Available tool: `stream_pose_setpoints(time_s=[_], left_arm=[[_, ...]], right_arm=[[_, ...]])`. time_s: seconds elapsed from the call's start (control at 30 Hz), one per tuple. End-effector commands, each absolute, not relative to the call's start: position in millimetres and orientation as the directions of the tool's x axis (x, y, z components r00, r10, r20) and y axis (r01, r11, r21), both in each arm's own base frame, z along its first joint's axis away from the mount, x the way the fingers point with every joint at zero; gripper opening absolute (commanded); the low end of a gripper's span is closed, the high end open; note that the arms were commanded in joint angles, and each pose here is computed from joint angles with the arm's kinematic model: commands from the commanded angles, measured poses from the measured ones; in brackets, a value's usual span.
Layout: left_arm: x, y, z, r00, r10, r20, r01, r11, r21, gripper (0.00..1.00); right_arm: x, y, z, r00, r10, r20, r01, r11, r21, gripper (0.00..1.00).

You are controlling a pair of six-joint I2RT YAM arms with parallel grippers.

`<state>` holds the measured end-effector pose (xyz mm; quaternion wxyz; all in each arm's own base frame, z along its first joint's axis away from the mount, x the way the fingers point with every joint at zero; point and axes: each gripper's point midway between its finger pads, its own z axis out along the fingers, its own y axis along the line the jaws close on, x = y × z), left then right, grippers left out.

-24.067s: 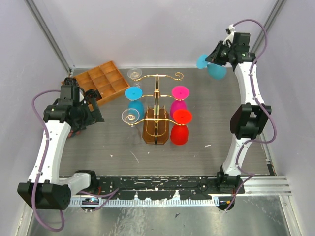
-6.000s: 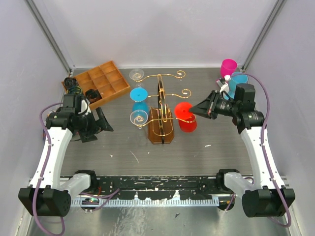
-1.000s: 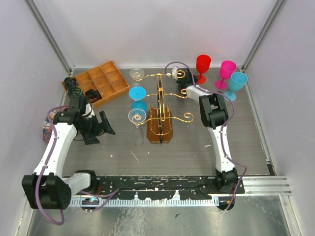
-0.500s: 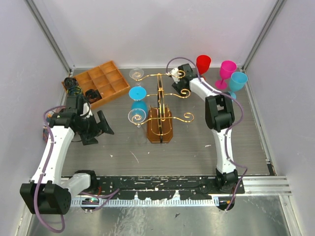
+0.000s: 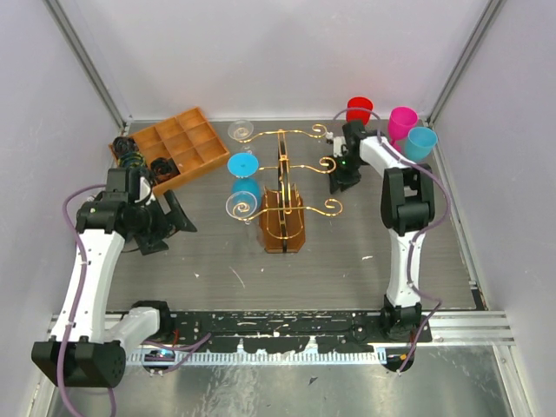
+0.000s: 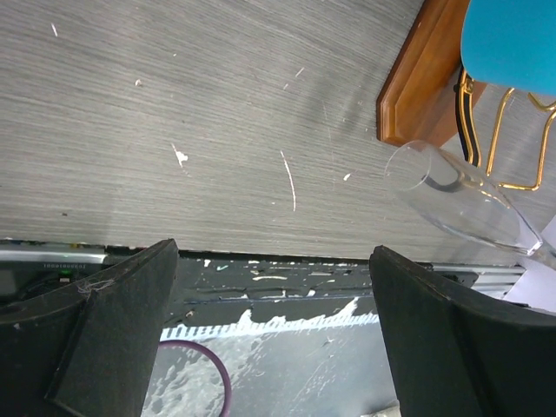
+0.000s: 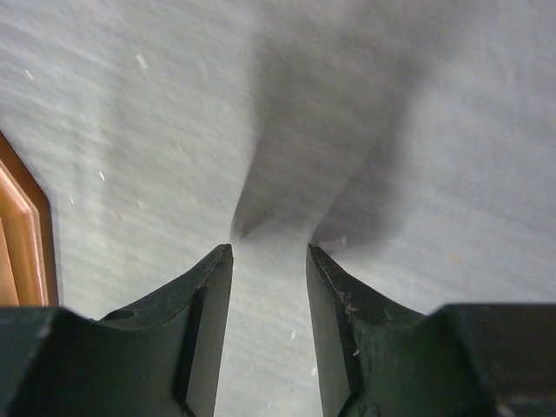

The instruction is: Take the wine glass off the wine glass rack

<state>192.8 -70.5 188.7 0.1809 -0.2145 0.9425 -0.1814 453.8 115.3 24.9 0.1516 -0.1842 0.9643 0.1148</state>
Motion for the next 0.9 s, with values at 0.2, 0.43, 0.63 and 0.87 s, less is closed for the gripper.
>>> stream_pose_setpoints(time_s=[0.2, 0.43, 0.63, 0.87], left_arm=[[179, -66, 213, -0.838, -0.449, -0.311, -0.307, 0.858, -0.413, 0.98], [175, -66, 213, -0.835, -0.448, -0.320, -0.300, 0.858, -0.418, 0.98], [177, -69, 210, -0.829, -0.459, -0.319, -0.302, 0.848, -0.435, 0.98], [180, -68, 212, -0.831, -0.454, -0.321, -0.301, 0.852, -0.428, 0.98]], right_arm=[[422, 76, 154, -0.864, -0.009, -0.504, -0.132, 0.969, 0.209, 0.36], [435, 86, 325, -0.540, 0.104, -0.835, -0.193, 0.951, 0.243, 0.30], [413, 148, 395, -0.481, 0.154, -0.863, -0.462, 0.792, 0.399, 0.27], [361, 267, 396, -0.644, -0.003, -0.765, -0.652, 0.525, 0.547, 0.28]])
